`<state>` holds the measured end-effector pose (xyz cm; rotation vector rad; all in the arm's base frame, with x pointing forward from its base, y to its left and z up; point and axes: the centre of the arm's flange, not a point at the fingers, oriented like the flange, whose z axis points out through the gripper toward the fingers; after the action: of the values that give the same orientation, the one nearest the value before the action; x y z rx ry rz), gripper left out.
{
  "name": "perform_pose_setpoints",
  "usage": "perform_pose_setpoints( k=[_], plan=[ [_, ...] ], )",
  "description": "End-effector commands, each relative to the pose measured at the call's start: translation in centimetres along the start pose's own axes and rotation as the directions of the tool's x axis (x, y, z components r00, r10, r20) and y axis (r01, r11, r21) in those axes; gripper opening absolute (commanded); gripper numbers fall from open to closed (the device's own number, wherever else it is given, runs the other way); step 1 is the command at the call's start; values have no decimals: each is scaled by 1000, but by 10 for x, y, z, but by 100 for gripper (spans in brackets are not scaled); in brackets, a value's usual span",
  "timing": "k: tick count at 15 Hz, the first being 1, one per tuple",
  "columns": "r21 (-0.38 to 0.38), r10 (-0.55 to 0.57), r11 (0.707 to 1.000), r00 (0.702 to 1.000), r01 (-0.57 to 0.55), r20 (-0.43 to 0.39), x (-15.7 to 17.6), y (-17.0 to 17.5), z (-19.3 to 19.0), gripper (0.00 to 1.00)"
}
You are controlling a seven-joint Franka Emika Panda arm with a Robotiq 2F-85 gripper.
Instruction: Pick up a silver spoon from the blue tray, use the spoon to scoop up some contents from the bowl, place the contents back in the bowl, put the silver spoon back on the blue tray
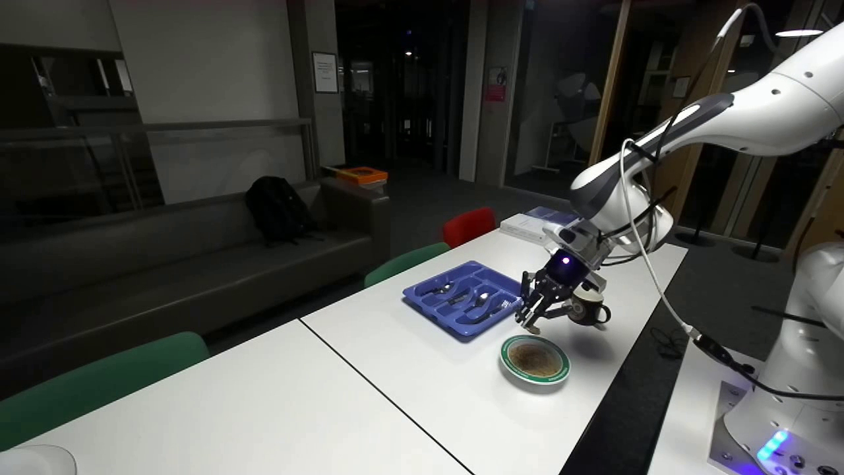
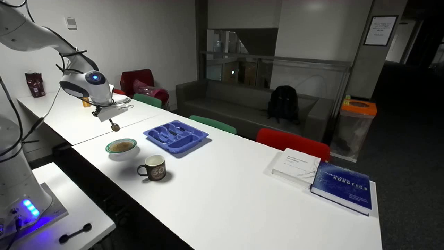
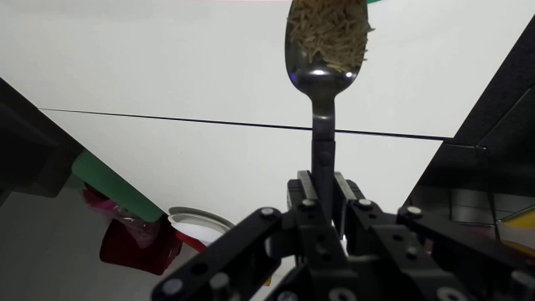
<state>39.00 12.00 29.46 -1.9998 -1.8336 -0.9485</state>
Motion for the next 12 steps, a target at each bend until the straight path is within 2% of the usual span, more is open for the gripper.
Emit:
perform_pose_setpoints(
  k=[1,12],
  plan=[
    [-26,-42,999,997,41,-66,-4,-5,-14,3],
    [-49,-70,997,987,64,-144,-11,-3,-22,3]
  ],
)
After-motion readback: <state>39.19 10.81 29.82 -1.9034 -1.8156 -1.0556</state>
